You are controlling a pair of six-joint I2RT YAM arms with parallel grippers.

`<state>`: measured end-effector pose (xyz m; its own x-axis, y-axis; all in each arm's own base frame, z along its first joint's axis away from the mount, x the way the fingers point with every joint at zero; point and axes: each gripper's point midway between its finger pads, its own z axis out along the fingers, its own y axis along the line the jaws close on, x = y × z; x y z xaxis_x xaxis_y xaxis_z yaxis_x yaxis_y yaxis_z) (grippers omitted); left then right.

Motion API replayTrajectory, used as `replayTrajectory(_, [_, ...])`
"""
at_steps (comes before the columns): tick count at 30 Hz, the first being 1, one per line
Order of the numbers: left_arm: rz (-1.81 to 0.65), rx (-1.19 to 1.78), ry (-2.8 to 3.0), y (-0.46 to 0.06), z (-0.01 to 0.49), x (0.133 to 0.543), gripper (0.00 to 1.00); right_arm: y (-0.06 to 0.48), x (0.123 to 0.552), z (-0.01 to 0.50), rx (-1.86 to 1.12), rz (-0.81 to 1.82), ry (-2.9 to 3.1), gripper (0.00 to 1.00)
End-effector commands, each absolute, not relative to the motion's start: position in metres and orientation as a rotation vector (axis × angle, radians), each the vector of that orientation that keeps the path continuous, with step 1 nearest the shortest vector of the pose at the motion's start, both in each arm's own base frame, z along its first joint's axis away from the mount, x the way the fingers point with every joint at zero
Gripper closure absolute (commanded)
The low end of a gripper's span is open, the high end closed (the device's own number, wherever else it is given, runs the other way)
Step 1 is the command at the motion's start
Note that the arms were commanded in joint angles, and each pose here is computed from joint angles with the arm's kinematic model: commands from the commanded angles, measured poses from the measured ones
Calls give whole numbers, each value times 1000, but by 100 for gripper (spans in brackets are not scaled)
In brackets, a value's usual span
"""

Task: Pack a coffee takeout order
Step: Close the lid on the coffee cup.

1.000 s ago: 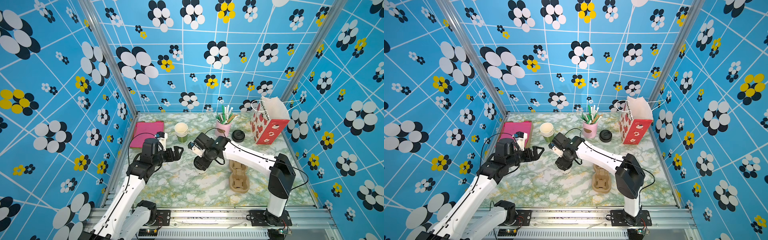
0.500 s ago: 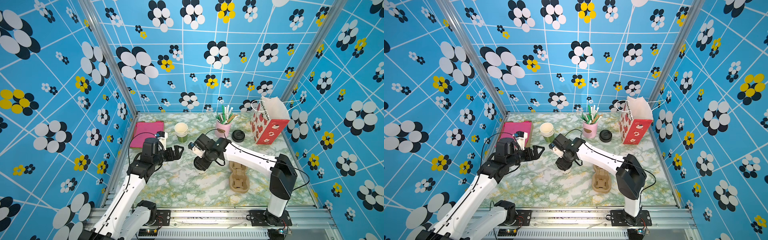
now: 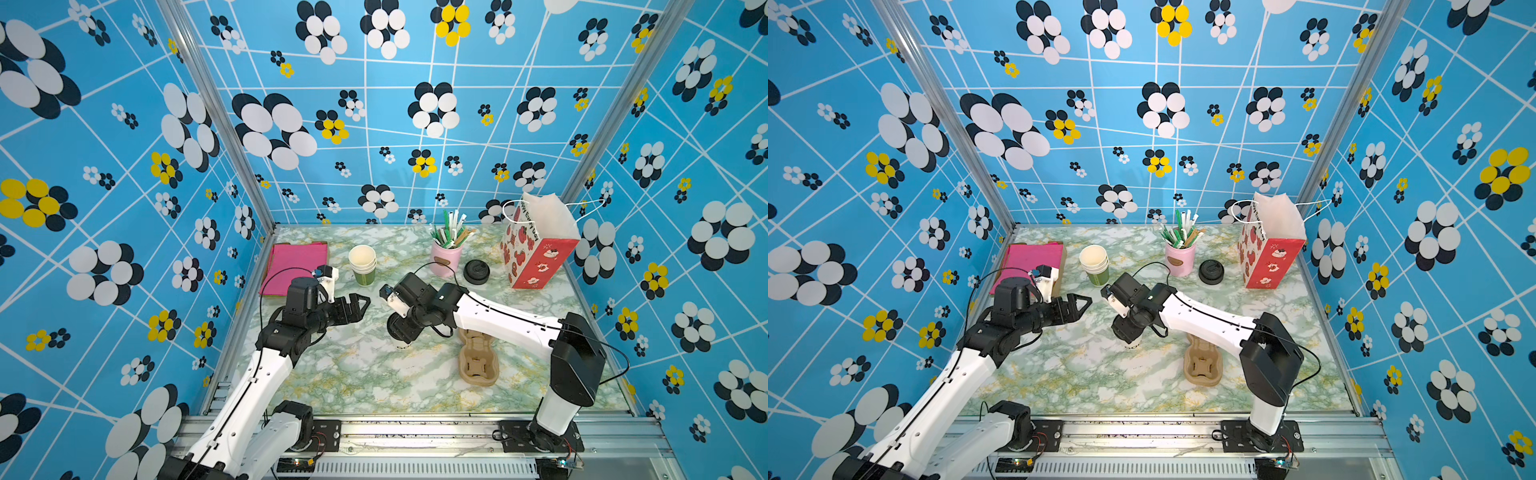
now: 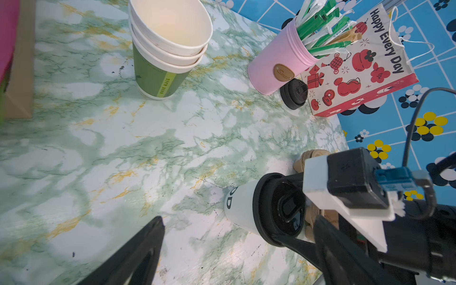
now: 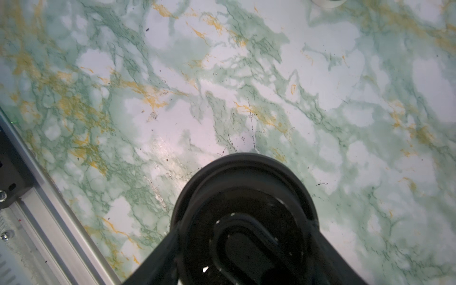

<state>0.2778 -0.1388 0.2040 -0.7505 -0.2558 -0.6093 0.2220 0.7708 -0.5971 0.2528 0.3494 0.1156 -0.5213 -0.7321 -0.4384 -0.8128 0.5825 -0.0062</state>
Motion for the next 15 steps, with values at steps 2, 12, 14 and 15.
replayTrajectory(2, [-1052, -25, 2281, -157, 191, 273, 8, 264, 180, 4, -1421, -22, 2896, 38])
replayTrajectory(12, [-1200, 38, 2364, -189, 167, 271, 13, 277, 183, 9, -1426, 54, 2858, 38])
replayTrajectory(14, [-1228, 51, 2380, -196, 161, 271, 13, 278, 184, 9, -1420, 64, 2856, 38])
replayTrajectory(15, [-1237, 57, 2386, -198, 159, 271, 14, 279, 184, 9, -1423, 65, 2853, 38])
